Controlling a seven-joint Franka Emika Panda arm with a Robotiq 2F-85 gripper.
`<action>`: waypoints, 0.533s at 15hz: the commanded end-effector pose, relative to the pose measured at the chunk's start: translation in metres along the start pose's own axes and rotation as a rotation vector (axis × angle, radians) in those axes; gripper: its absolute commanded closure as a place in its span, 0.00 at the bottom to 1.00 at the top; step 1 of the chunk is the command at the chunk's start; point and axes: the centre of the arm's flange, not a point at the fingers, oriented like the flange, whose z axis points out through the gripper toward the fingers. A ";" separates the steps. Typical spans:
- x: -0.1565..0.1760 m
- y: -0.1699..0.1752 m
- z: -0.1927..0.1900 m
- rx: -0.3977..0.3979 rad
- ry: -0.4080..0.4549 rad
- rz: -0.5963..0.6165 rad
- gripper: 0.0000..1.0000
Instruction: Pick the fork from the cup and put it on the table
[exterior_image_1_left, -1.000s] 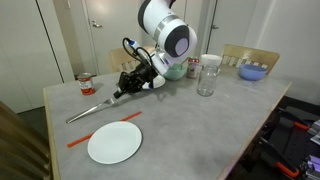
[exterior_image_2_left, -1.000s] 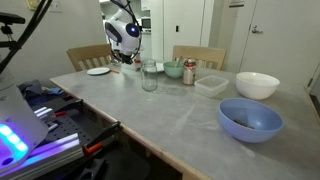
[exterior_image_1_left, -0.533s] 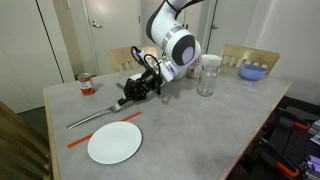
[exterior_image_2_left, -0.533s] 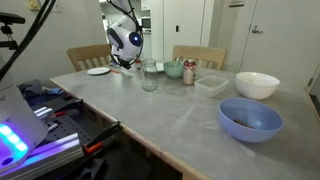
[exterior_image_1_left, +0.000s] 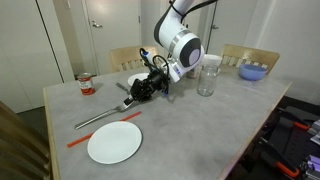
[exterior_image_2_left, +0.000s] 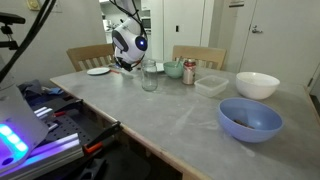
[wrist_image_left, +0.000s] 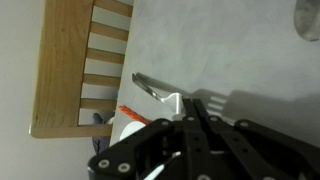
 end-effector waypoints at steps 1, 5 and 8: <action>0.000 0.004 -0.004 -0.076 0.058 -0.109 0.66; -0.002 0.011 -0.006 -0.096 0.129 -0.170 0.37; -0.009 0.019 -0.016 -0.036 0.174 -0.238 0.16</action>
